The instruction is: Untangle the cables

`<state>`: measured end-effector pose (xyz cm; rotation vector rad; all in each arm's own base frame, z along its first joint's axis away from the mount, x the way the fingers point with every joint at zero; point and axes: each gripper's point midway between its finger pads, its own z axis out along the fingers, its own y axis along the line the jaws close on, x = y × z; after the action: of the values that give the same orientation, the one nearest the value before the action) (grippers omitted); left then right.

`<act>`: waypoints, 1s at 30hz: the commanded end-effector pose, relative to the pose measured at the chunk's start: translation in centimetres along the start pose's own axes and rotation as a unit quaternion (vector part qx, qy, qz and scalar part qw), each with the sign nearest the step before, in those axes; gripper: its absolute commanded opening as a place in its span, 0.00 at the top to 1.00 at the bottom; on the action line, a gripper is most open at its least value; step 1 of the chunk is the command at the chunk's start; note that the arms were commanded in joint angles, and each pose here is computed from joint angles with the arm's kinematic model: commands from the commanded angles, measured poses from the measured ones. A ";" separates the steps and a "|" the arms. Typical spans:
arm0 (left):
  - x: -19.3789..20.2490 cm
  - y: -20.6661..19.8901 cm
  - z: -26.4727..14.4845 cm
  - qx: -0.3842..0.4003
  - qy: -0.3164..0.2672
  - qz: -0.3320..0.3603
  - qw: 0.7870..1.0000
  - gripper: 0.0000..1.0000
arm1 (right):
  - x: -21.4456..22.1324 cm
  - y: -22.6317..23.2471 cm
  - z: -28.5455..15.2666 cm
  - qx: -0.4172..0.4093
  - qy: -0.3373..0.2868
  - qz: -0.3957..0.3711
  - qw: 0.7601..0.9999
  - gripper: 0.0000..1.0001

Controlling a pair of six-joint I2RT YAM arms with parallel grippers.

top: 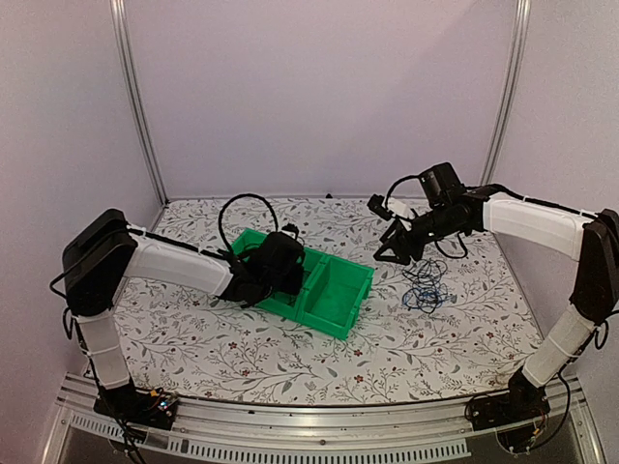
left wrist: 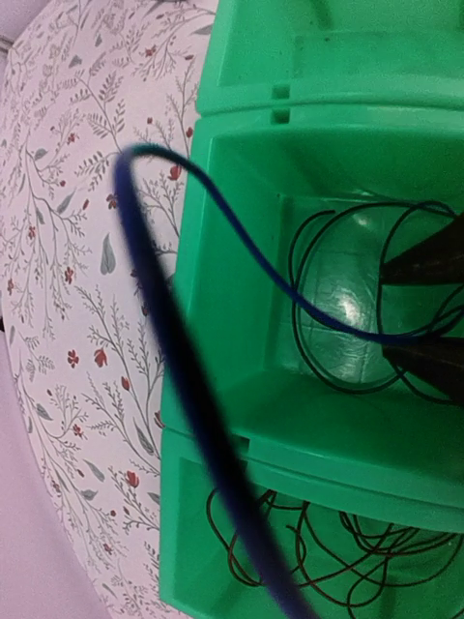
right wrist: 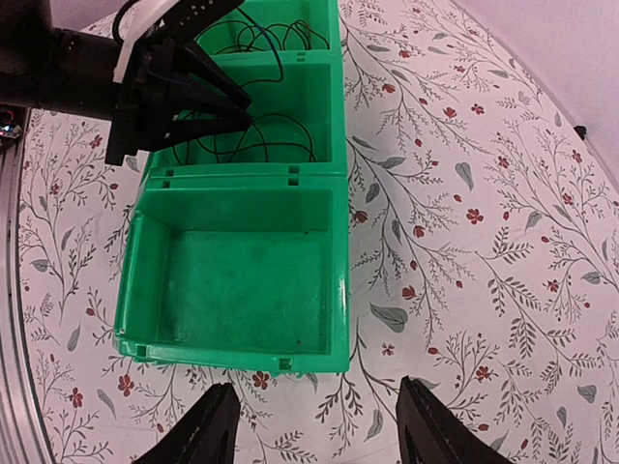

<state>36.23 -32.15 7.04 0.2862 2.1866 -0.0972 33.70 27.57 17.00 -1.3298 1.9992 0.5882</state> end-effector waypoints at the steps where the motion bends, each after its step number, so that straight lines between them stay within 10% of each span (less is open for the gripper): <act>1: -1.9 -1.0 -3.4 0.062 0.002 0.011 0.998 0.72 | -1.8 -1.1 -1.4 0.024 -0.020 -0.022 0.999 0.40; 9: -2.9 -0.3 -8.6 0.120 0.037 0.019 0.992 0.34 | -0.9 -3.2 -3.4 0.044 -0.026 0.004 0.999 0.40; 20: -4.2 1.0 -11.0 0.166 -0.007 -0.032 0.986 0.41 | -0.4 -2.8 -3.2 0.016 -0.037 0.044 0.998 0.40; 30: -6.3 -2.1 -5.0 0.170 0.031 -0.061 0.983 0.54 | 1.0 -2.8 -1.8 0.006 -0.018 0.062 0.998 0.40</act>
<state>33.27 -32.10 15.46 0.3769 2.2171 -0.4858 35.86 24.36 18.85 -1.1862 2.0262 0.6093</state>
